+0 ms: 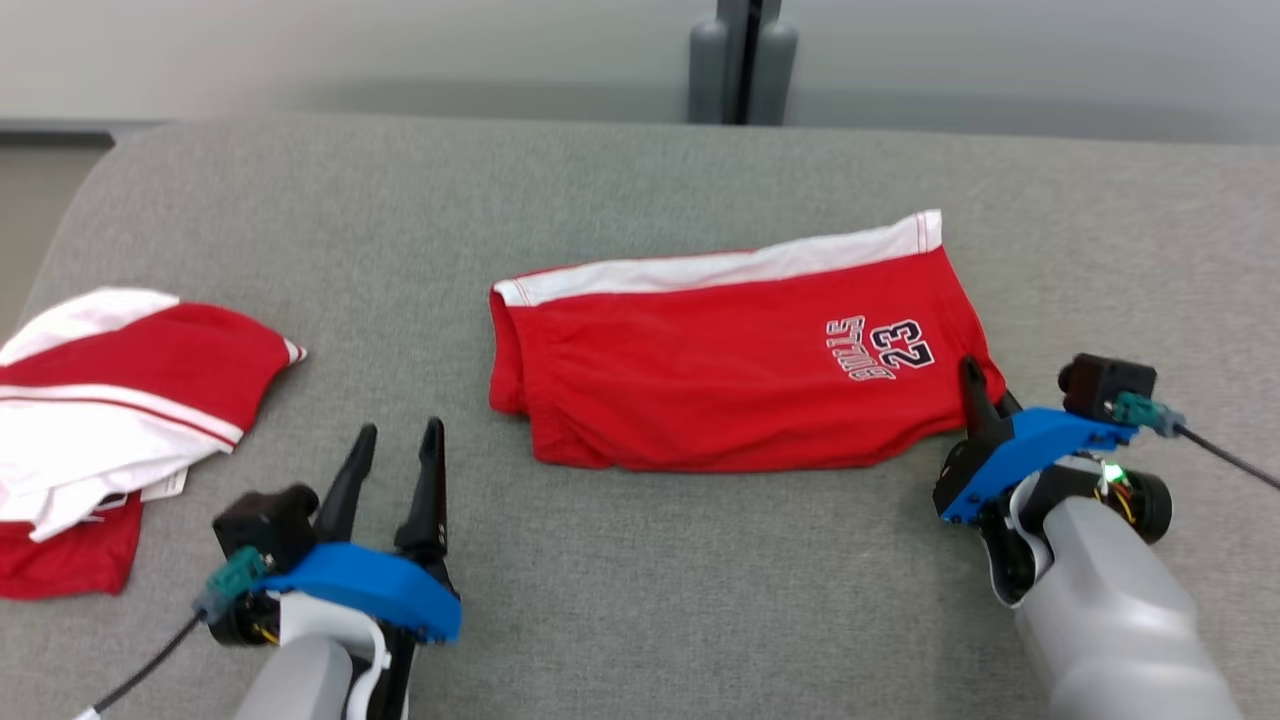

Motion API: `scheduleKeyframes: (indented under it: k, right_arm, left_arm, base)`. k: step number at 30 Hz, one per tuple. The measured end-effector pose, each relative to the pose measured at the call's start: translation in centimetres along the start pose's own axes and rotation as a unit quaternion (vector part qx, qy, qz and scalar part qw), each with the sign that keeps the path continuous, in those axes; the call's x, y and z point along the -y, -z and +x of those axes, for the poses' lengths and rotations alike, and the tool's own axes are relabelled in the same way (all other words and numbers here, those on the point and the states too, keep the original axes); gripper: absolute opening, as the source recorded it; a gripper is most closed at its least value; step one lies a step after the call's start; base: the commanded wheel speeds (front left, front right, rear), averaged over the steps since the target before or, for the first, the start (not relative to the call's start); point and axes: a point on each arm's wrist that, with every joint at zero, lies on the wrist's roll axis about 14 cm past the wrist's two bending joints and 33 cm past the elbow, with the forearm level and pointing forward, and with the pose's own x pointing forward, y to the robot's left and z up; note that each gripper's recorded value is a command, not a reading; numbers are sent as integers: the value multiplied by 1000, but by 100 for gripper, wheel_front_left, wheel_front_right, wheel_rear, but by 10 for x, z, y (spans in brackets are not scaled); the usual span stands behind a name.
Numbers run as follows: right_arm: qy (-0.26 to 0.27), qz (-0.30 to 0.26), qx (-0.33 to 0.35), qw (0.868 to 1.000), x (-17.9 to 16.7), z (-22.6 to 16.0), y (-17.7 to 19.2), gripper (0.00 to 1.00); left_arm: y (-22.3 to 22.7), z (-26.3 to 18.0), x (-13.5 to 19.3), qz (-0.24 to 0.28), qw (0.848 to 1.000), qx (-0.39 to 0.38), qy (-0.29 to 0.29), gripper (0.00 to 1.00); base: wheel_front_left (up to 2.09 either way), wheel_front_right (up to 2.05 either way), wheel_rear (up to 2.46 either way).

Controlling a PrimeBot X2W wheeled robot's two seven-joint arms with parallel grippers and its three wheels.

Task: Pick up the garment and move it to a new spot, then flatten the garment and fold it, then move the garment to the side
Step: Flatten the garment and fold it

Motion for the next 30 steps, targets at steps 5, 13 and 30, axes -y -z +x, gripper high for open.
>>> scheduleKeyframes:
  k: [5, 13, 30]
  right_arm:
    - [6, 48, 54, 997, 8, -31, -14, 0]
    - [27, 68, 77, 994, 28, -61, -6, 0]
    - [-300, -47, 91, 948, -196, -52, -33, 0]
  left_arm:
    - [9, -16, 14, 10, 1000, -8, 16, 100]
    - [11, -21, 25, 19, 999, -7, 28, 100]
    - [9, -42, 1, 6, 1000, 1, -16, 100]
  base:
    - [0, 0, 0]
    - [0, 0, 0]
    - [0, 0, 0]
